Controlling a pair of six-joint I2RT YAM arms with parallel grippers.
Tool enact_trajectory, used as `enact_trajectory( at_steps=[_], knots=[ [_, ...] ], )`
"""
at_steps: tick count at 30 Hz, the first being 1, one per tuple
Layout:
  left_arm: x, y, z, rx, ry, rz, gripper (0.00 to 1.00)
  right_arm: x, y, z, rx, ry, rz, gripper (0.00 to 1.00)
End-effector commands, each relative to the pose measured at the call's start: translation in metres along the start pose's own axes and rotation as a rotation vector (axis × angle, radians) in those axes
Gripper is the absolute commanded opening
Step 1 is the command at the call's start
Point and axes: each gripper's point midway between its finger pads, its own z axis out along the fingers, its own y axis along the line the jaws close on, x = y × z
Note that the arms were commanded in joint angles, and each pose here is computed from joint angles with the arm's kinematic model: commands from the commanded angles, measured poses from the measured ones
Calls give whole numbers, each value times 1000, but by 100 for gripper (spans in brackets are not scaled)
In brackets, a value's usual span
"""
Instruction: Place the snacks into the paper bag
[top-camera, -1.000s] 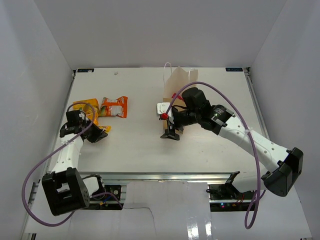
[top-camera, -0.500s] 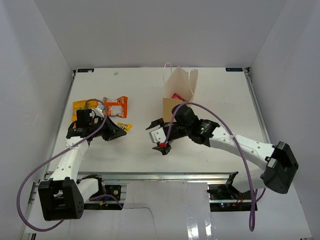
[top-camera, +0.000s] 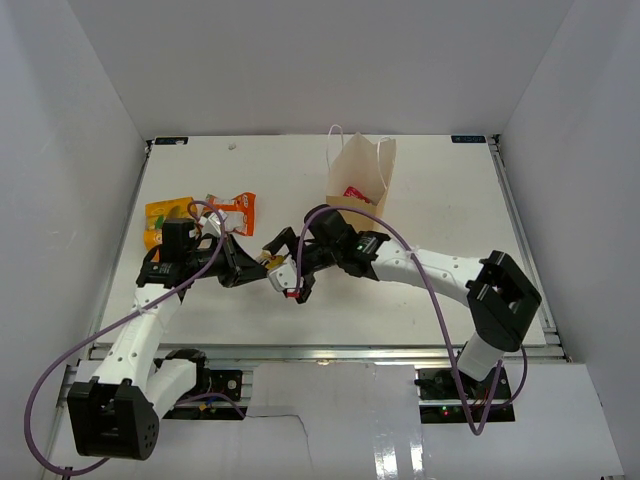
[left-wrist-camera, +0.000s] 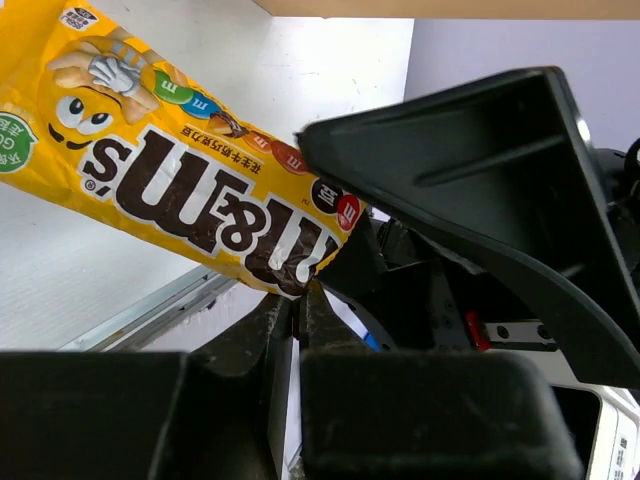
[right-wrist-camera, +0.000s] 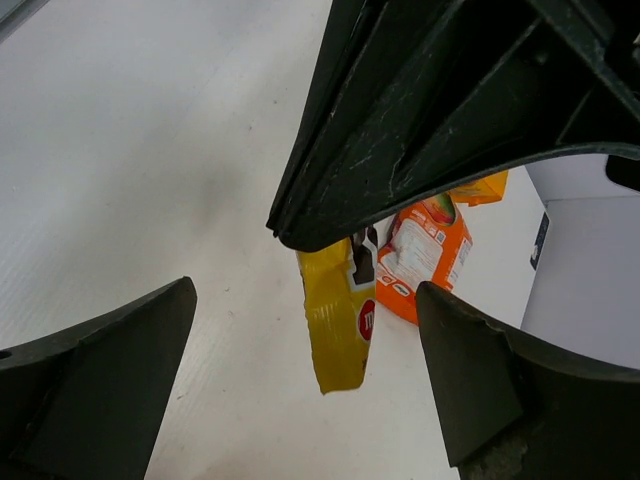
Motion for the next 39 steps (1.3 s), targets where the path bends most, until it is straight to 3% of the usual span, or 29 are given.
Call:
enact_trajectory(
  at_steps=[1, 5, 6, 9, 15, 17, 20, 25, 29, 34, 39],
  knots=[
    [10, -14, -4, 63, 31, 25, 0, -10, -22, 1, 21, -11, -67, 95],
    [12, -15, -4, 69, 43, 28, 0, -15, -20, 10, -6, -36, -48, 74],
    [13, -15, -3, 70, 45, 29, 0, -17, -19, 11, -11, -39, -44, 64],
    [12, -17, -3, 72, 47, 33, 0, -17, -21, 14, -10, -37, -17, 47],
    [6, -23, -4, 74, 39, 48, 0, -12, -13, 13, -37, -15, 9, 30],
    [2, -26, -6, 64, 27, 53, 4, -11, -10, 12, -44, -10, 18, 27],
    [-10, -41, -11, 62, 1, 94, 21, -12, -5, 8, -60, -8, 29, 22],
    [-34, -74, -27, 50, -67, 200, 64, -17, -4, -8, -52, -10, 96, 18],
    [-52, -89, -41, -10, -142, 288, 78, -25, -7, -28, -36, -21, 173, 14],
    [-80, -69, -46, -168, -264, 306, 84, -60, -44, -74, 76, -86, 318, 13],
    [-103, -35, -37, -284, -345, 283, 85, -79, -125, -148, 287, -145, 496, 9]
  ],
)
